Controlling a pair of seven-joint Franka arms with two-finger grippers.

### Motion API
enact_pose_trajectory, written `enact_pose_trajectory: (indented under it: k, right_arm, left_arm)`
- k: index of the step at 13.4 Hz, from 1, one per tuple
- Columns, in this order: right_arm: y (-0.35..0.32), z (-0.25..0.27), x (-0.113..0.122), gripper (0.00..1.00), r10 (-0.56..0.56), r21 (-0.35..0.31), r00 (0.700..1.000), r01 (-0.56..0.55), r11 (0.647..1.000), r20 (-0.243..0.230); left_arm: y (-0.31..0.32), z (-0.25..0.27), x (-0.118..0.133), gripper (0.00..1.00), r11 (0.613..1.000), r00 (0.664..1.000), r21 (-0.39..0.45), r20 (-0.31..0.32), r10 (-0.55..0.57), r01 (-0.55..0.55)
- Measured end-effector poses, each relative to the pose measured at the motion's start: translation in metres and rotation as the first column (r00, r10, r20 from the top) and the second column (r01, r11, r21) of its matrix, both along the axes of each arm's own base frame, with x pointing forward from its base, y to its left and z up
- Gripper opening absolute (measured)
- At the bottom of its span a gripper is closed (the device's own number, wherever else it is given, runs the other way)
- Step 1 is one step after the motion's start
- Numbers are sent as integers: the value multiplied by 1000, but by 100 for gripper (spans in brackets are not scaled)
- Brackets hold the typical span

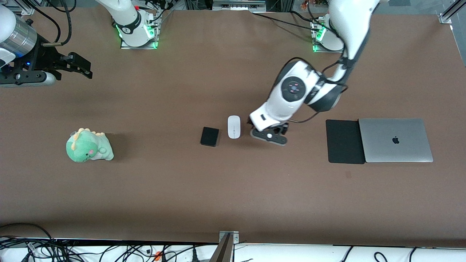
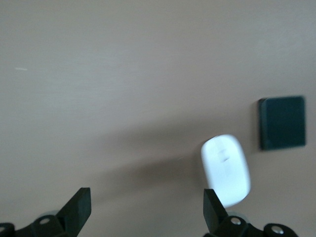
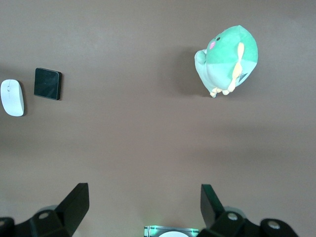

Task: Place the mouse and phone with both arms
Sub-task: 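Lower the left gripper and close it on the white mouse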

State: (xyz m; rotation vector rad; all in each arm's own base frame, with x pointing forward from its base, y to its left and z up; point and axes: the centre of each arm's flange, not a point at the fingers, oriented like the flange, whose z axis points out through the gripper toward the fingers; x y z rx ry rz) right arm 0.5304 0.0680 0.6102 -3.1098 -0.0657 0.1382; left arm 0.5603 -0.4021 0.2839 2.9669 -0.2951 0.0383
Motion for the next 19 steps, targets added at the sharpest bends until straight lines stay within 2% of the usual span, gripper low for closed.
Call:
enact_pose_trajectory:
  k: [2, 5, 11, 19]
  right_arm:
    - [0, -1, 0, 100, 0, 0, 1000, 0, 1000, -1]
    - [0, -2, 1, 100, 0, -1, 1000, 0, 1000, -4]
    - [1, -4, 2, 100, 0, -2, 1000, 0, 1000, -8]
    - [1, -5, 2, 100, 0, -2, 1000, 0, 1000, -12]
  left_arm:
    - [-32, -32, -16, 100, 999, 999, -19, 22, 33, -33]
    - [-63, -66, -35, 100, 997, 995, 0, 58, 75, -75]
    - [-87, -79, -47, 100, 993, 989, 38, 104, 105, -109]
    - [-102, -105, -65, 100, 989, 987, 75, 107, 120, -128]
